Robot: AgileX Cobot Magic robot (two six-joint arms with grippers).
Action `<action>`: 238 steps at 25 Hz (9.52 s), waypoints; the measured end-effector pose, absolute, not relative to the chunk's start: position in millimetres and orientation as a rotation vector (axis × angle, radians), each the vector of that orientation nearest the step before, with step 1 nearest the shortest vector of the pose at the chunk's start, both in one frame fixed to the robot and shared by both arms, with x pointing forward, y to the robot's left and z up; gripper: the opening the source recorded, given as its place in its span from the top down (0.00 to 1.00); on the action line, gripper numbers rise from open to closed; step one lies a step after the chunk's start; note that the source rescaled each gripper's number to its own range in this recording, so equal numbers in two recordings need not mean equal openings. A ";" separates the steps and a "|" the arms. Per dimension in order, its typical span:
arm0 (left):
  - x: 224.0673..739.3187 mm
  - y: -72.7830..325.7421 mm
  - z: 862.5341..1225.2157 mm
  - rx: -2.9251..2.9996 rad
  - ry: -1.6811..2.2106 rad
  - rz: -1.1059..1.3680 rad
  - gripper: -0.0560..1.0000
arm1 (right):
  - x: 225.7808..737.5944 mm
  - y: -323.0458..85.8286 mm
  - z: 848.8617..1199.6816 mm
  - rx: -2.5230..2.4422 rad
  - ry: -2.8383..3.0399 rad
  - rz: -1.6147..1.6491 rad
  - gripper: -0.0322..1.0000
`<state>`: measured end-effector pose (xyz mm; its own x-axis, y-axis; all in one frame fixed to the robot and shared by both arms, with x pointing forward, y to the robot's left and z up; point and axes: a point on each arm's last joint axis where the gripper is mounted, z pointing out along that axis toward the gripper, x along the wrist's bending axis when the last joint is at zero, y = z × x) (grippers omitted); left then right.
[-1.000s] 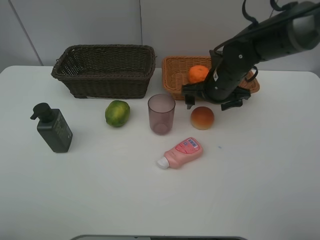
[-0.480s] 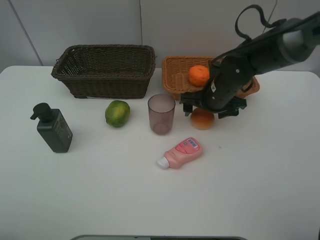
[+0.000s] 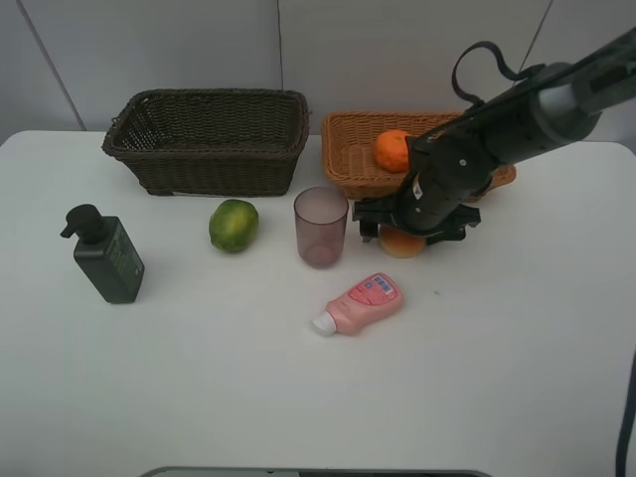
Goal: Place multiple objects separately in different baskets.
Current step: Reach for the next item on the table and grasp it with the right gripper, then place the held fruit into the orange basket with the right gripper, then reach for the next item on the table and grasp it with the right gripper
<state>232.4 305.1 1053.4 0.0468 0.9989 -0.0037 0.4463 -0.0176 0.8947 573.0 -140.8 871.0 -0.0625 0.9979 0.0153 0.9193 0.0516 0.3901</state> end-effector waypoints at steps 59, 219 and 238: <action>232.4 305.1 1053.5 1.568 1.499 0.924 0.08 | 637.4 -193.2 1008.9 1.836 2.152 0.201 0.79; 232.4 305.1 1053.5 1.568 1.499 0.924 0.08 | 478.8 -102.7 899.4 -0.922 2.825 0.127 0.08; 232.4 305.1 1053.5 1.568 1.499 0.924 0.08 | 489.6 -94.4 877.1 -0.939 2.858 0.102 0.32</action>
<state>232.4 305.1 1053.5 0.0468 0.9989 -0.0037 0.4455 -0.0176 0.8951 489.6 -94.4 877.1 -0.7975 -0.5853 -0.1461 -0.5942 0.8039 0.0232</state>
